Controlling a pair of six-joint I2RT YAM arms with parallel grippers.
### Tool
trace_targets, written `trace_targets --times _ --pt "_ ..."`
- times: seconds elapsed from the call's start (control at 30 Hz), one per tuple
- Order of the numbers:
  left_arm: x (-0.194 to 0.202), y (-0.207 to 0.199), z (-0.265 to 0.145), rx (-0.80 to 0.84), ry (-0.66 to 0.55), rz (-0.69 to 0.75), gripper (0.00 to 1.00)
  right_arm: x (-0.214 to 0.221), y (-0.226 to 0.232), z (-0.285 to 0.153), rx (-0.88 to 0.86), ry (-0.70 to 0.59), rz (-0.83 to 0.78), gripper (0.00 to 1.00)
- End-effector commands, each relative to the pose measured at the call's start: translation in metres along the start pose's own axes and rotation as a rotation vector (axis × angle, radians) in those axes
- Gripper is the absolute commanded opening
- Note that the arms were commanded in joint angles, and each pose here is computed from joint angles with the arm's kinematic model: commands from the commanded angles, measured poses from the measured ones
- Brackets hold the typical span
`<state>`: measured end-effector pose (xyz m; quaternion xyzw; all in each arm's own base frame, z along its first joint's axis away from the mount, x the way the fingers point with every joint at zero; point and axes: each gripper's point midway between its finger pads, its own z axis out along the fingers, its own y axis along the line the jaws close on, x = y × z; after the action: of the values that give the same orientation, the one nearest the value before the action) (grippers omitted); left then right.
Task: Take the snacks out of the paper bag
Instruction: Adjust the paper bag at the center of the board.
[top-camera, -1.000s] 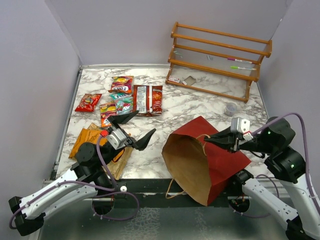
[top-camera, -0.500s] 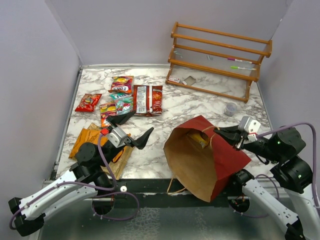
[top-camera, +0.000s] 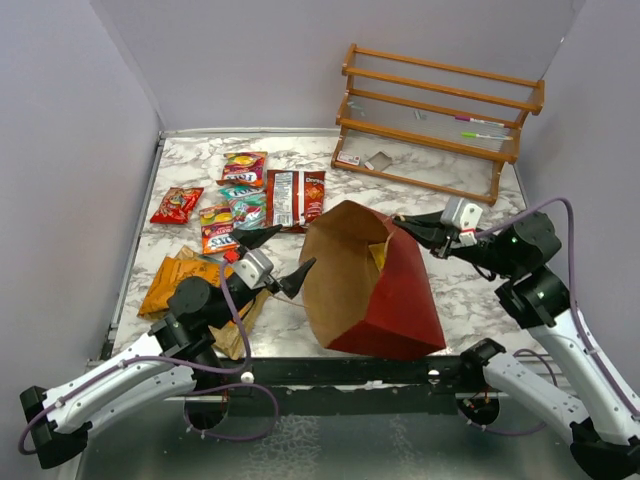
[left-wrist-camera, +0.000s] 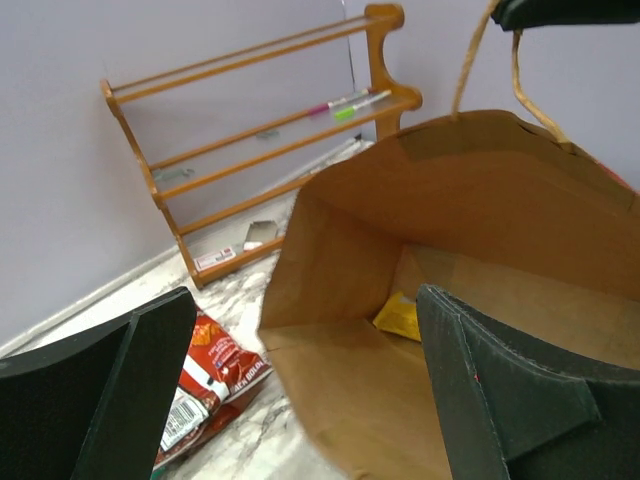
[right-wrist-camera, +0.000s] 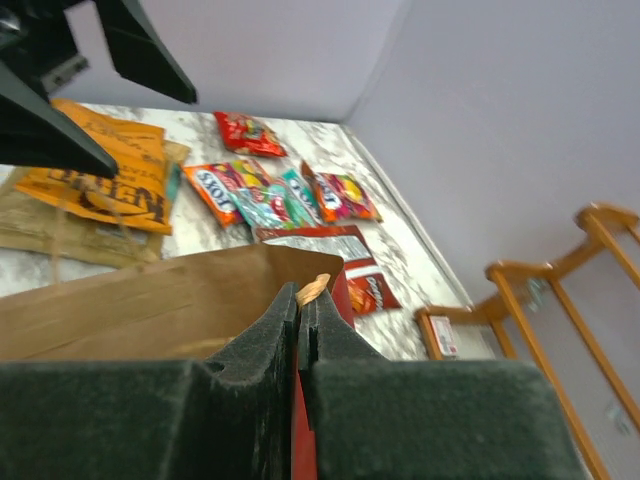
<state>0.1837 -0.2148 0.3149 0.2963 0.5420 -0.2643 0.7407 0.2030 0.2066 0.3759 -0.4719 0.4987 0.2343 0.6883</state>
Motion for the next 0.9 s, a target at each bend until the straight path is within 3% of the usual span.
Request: trace_targets --times 0.0,0.27,0.33,0.5,0.6,0.7,0.87 --pt "0.011 -0.009 0.005 0.048 0.030 0.014 0.95 -0.015 0.026 0.014 -0.181 -0.120 -0.006 0.02" --pt "0.015 -0.012 0.007 0.058 0.020 0.017 0.95 0.014 0.064 0.003 -0.351 -0.028 0.092 0.02" --pt "0.012 -0.005 0.008 0.013 0.007 -0.003 0.95 0.026 0.052 -0.001 -0.249 0.037 0.091 0.02" --pt "0.007 0.005 0.011 -0.046 -0.014 -0.022 0.96 0.030 -0.022 -0.032 0.251 0.123 0.054 0.02" --pt "0.006 0.008 0.014 -0.059 0.003 -0.015 0.96 0.028 -0.058 -0.056 0.467 0.186 0.017 0.02" --pt "0.004 0.009 0.015 -0.066 0.002 -0.012 0.96 0.029 -0.085 -0.074 0.611 0.262 -0.045 0.02" --pt "0.000 0.010 0.014 -0.073 -0.007 -0.024 0.96 0.015 -0.113 -0.087 0.712 0.332 -0.154 0.02"
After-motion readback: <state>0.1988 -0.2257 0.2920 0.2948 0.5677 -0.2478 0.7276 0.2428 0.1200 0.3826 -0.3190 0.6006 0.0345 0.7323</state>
